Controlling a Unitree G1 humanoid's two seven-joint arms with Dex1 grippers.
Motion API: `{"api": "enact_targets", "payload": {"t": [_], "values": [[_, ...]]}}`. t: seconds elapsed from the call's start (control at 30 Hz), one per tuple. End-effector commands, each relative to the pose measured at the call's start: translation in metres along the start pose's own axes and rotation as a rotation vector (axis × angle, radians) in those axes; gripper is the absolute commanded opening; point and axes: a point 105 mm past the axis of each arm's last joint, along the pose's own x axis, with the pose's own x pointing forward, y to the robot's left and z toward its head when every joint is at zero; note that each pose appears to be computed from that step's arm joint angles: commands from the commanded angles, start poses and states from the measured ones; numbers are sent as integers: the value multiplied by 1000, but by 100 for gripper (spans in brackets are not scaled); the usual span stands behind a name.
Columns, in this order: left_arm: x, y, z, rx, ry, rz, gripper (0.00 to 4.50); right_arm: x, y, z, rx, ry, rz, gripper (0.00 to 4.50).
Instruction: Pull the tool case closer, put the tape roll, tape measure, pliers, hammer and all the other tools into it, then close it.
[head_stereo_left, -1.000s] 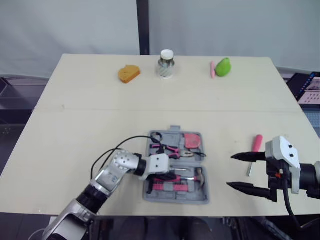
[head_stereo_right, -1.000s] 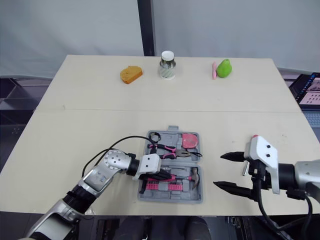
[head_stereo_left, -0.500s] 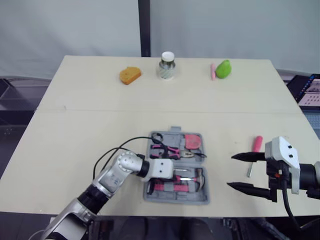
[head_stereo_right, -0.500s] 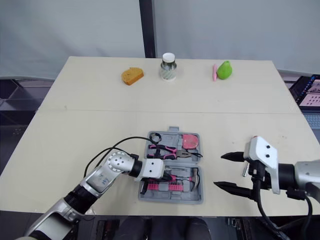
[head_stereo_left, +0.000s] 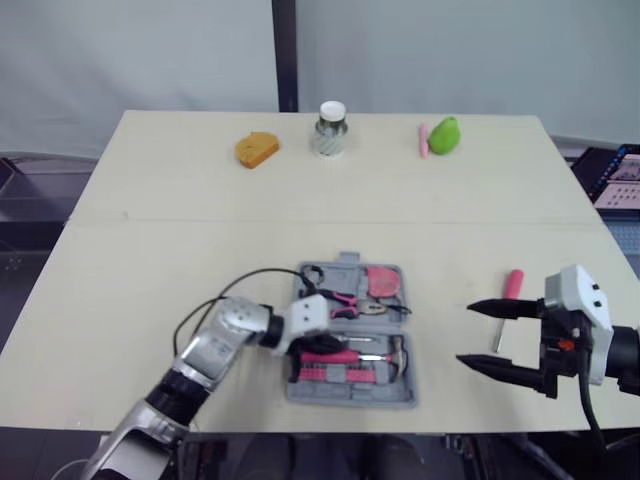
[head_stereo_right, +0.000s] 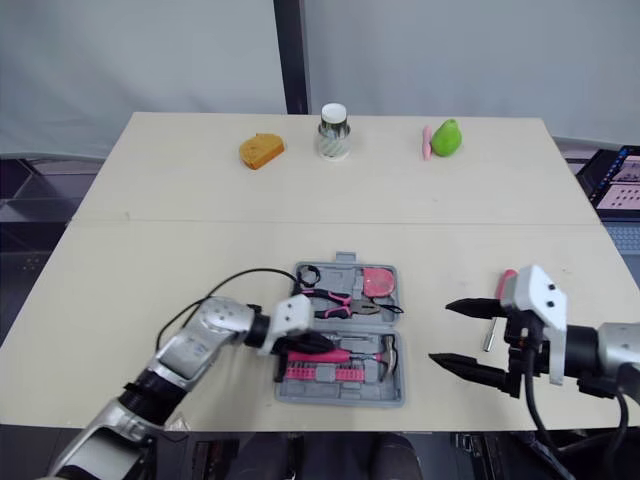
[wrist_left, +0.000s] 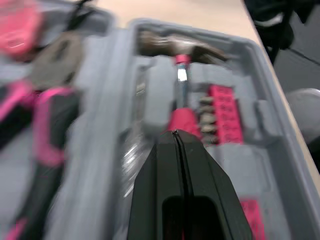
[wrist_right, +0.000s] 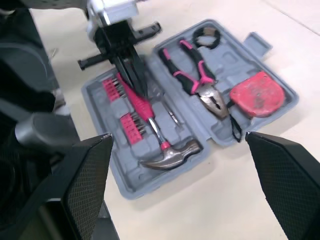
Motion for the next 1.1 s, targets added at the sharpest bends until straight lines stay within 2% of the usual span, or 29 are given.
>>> {"api": "enact_targets", "payload": {"t": [0.03, 0.1, 0.23, 0.27, 0.4, 0.6, 0.73, 1.1], "values": [[-47, 22, 31, -36, -135, 162, 123, -24, -25, -10, 83, -50, -135, 450], [-69, 30, 34, -62, -162, 244, 219, -36, -37, -25, 126, -42, -197, 450], [-142, 43, 12, -139, -141, 525, 420, -64, -67, -63, 229, -42, -370, 450], [-159, 43, 5, -160, -136, 590, 441, -68, -72, -71, 241, -40, -407, 450], [-220, 27, -32, -271, -139, 852, 441, -86, -98, -99, 273, -72, -590, 450], [-262, 0, -86, -383, -118, 1119, 441, -92, -121, -127, 282, -106, -808, 450], [-264, -8, -99, -405, -127, 1201, 441, -83, -126, -137, 284, -134, -856, 450], [-258, -9, -110, -418, -135, 1241, 441, -64, -124, -136, 229, -55, -712, 450]]}}
